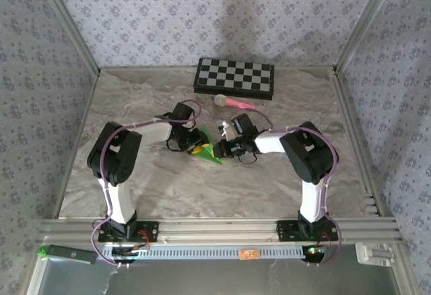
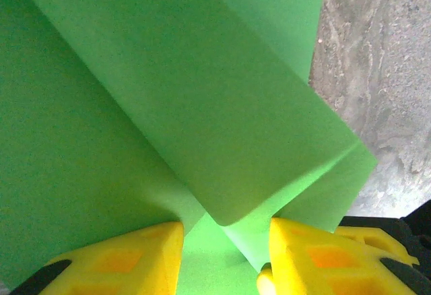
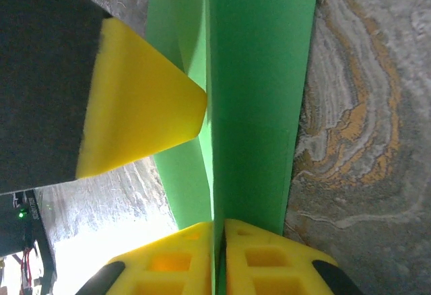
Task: Fold a paper plane with a square sheet of paper (pick it up from the middle)
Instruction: Fourth fold the wing at the center of the table.
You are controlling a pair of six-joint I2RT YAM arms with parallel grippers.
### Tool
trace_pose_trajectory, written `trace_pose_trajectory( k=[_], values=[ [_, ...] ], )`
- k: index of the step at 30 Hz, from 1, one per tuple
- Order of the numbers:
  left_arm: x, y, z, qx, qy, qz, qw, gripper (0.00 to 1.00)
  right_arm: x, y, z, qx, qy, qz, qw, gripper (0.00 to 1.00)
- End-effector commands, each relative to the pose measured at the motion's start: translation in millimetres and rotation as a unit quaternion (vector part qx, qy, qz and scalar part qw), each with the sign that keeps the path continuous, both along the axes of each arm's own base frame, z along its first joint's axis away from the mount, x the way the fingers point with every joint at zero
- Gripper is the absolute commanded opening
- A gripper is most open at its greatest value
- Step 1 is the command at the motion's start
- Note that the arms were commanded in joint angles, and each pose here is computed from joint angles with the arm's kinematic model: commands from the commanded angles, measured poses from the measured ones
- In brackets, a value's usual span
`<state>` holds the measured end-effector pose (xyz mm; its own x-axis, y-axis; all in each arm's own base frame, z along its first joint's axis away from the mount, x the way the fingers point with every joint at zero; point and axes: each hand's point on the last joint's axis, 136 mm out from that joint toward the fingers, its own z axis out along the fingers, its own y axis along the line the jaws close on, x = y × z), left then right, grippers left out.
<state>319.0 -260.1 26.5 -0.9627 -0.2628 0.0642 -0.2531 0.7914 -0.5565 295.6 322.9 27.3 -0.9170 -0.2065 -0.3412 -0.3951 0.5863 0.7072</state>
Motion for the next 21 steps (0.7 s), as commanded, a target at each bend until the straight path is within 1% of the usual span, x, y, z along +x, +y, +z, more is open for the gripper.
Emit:
trace_pose_trajectory(
  k=[1,6,12,21],
  values=[
    [-23.1,22.0,-32.4,0.070,0.054,0.002,0.996,0.40,-3.2,-7.3,-6.2,-0.017,0.023,-0.008,1.000,0.16],
    [-25.6,24.1,-36.8,0.076,0.062,0.004,0.995,0.38,-2.5,-7.4,3.2,-0.015,0.012,-0.003,1.000,0.18],
    [-28.2,25.0,-41.1,0.081,0.069,0.003,0.994,0.36,-5.0,-9.9,1.6,-0.019,0.014,-0.001,1.000,0.18],
    [-25.9,22.5,-35.0,0.075,0.062,-0.001,0.995,0.38,-8.0,-11.7,-8.1,-0.019,0.036,-0.009,0.999,0.12]
  ],
)
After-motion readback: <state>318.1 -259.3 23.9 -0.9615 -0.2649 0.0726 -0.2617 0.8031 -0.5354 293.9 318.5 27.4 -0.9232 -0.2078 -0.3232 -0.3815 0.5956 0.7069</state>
